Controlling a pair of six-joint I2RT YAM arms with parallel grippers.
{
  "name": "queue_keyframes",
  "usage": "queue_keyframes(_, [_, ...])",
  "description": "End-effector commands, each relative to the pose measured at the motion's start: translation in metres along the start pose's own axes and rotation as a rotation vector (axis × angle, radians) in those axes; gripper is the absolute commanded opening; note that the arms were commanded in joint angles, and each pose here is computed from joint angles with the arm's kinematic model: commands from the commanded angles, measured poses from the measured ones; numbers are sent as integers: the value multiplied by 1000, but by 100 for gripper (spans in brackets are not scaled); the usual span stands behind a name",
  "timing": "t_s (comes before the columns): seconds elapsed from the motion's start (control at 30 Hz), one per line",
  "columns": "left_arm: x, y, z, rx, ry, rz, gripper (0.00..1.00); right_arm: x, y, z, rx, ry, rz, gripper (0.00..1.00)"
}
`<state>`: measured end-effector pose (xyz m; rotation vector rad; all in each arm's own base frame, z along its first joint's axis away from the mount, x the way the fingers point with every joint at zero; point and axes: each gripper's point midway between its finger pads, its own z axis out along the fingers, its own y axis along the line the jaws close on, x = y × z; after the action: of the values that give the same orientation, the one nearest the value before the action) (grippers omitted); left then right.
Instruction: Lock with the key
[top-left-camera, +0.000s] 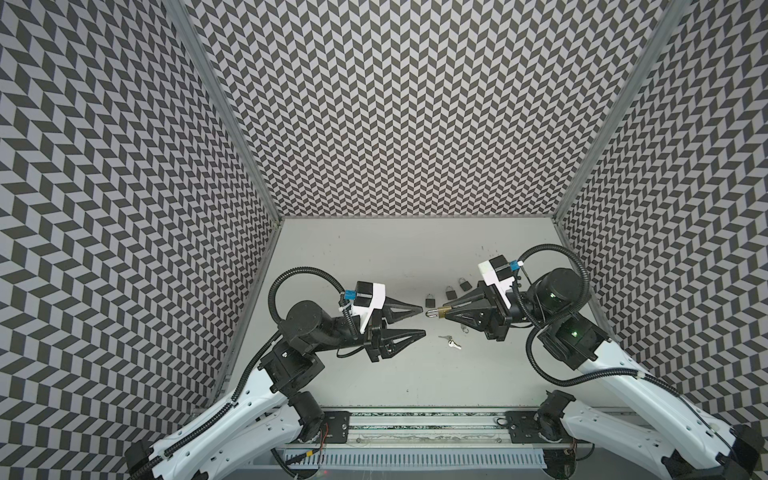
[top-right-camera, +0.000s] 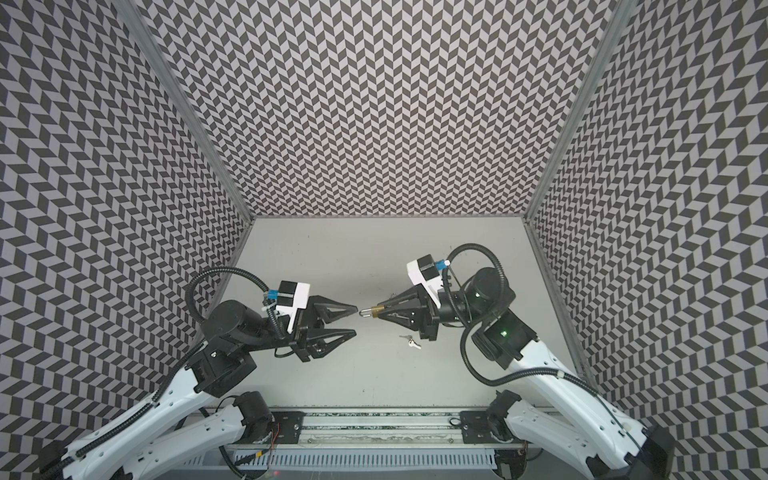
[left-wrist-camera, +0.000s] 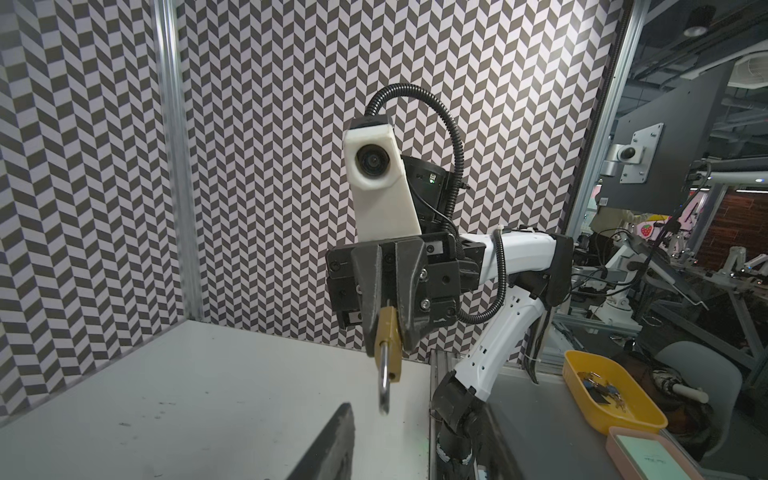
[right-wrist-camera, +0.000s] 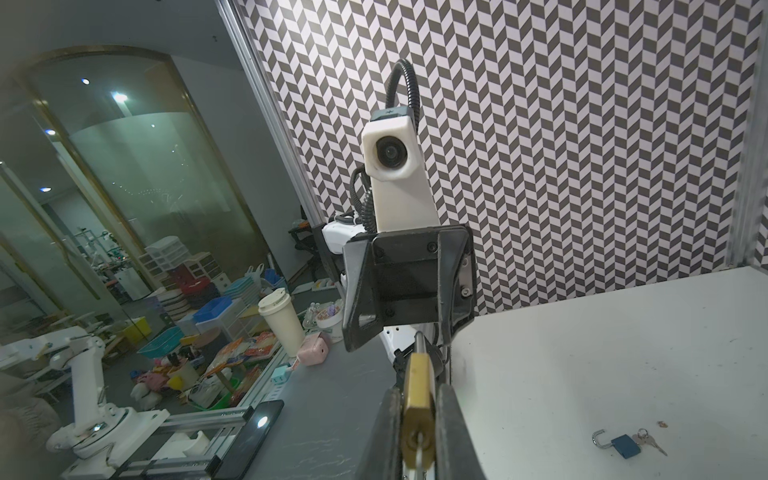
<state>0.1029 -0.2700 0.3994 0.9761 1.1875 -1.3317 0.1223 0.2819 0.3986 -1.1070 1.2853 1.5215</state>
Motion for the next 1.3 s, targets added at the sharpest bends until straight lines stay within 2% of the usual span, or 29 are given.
queue_keyframes(0.0, [-11, -4, -2, 4, -26, 23, 56, -14, 10, 0, -33, -23, -68, 0])
queue_keyframes(0.13, [-8, 0, -1, -7, -20, 16, 60, -13, 14, 1, -63, -15, -64, 0])
queue_keyframes(0.27, [-5, 0, 3, 11, -9, 8, 59, -10, 19, 2, -95, -10, -63, 0])
queue_keyframes(0.53, [-3, -3, 6, 46, -5, 8, 30, -9, 16, 3, -78, -7, -55, 0])
queue_keyframes(0.73, [-5, -5, 4, 47, -11, 16, 28, -7, 12, 3, -60, -5, -51, 0])
queue_keyframes(0.87, [-4, -5, 3, 46, -9, 14, 21, -8, 11, 4, -56, -5, -47, 0])
queue_keyframes(1.1, [-2, -5, 3, 45, -4, 12, 0, -9, 12, 3, -55, -8, -47, 0])
queue_keyframes(1.27, [-2, -6, 2, 45, -4, 12, 0, -9, 11, 4, -52, -8, -52, 0])
